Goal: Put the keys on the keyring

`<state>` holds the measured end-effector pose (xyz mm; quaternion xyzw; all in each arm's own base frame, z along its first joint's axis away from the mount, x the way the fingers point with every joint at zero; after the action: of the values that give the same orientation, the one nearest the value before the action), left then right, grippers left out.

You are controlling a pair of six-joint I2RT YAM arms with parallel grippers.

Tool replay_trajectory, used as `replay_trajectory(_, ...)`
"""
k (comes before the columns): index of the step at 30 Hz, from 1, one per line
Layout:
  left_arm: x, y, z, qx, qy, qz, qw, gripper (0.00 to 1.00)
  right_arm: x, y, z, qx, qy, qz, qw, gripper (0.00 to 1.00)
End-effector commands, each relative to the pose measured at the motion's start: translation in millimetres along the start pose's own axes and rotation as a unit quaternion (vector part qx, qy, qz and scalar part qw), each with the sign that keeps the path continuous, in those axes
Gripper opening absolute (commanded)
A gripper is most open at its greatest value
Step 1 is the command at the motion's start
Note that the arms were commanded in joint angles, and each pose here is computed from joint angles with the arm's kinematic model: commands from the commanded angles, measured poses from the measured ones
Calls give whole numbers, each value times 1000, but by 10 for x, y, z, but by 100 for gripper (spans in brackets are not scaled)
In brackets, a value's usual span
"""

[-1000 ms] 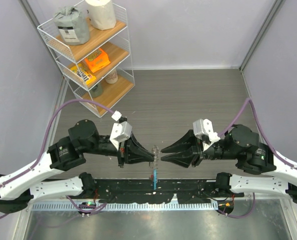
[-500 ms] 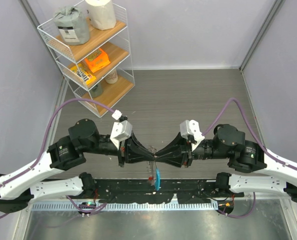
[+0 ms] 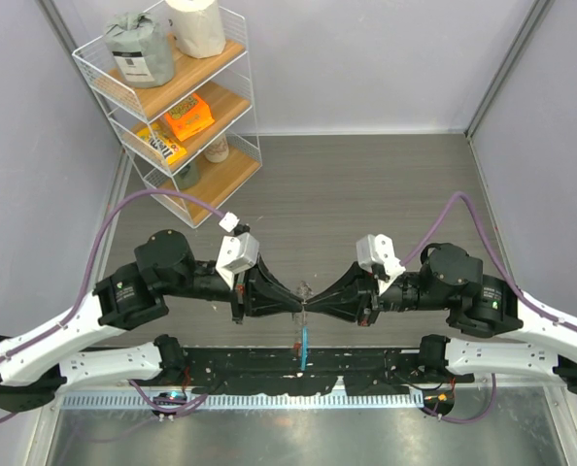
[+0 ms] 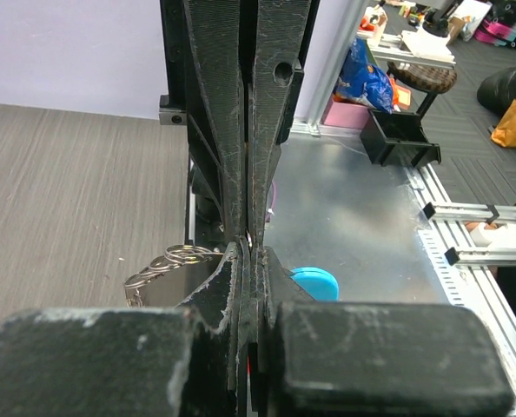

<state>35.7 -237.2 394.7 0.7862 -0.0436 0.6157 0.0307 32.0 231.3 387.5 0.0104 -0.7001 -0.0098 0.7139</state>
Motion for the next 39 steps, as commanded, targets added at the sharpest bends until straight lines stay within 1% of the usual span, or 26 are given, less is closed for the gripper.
replay_trajectory(1, 230, -25, -79, -9, 18, -39, 999, 0, 164, -77, 51, 8, -10, -52, 999, 6)
replay_trajectory(4, 247, -29, -89, -12, 20, -45, 999, 0, 224, -98, 56, 6, -12, -81, 997, 6)
replay_trajectory(5, 247, -31, -87, -12, 20, -47, 999, 1, 192, -107, 60, 6, -10, -84, 996, 6)
replay_trajectory(7, 262, -31, -88, -11, 22, -56, 998, 9, 226, -124, 66, 6, -11, -107, 994, 6)
replay_trajectory(10, 267, -55, -80, -5, 29, -80, 996, 25, 332, -180, 63, -2, -24, -154, 988, 6)
replay_trajectory(12, 290, -110, -84, 4, 38, -105, 994, 31, 364, -228, 49, -12, -36, -181, 983, 6)
replay_trajectory(14, 310, -152, -100, 4, 47, -132, 990, 36, 393, -272, 43, -19, -47, -206, 977, 6)
replay_trajectory(15, 300, -164, -97, 5, 47, -136, 990, 38, 399, -278, 39, -20, -51, -218, 975, 6)
replay_trajectory(16, 288, -173, -98, 7, 46, -137, 990, 39, 427, -305, 36, -24, -57, -227, 972, 6)
replay_trajectory(17, 335, -174, -117, 1, 50, -149, 988, 39, 436, -301, 29, -26, -62, -237, 969, 6)
replay_trajectory(24, 391, -137, -140, -13, 44, -164, 985, 40, 509, -317, 42, -20, -106, -291, 951, 6)
replay_trajectory(25, 402, -132, -139, -13, 44, -166, 985, 40, 515, -323, 34, -23, -127, -298, 946, 6)
replay_trajectory(32, 537, -77, -170, -29, 48, -174, 983, 40, 588, -274, 50, -12, -140, -297, 944, 6)
replay_trajectory(39, 544, 16, -157, -44, 44, -173, 983, 40, 623, -263, 51, -10, -137, -295, 946, 6)
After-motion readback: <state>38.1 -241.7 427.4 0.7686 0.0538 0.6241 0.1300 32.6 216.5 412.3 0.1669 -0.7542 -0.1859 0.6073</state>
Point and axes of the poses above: each gripper's point midway between its finger pads, its own y axis out along the fingers, its own z axis along the line the jaws close on, x = y × z, the point moved 6 cm from there along -y, back along the fingers, and after that the axes turned 3 degrees about -y, right-handed, at the moved point
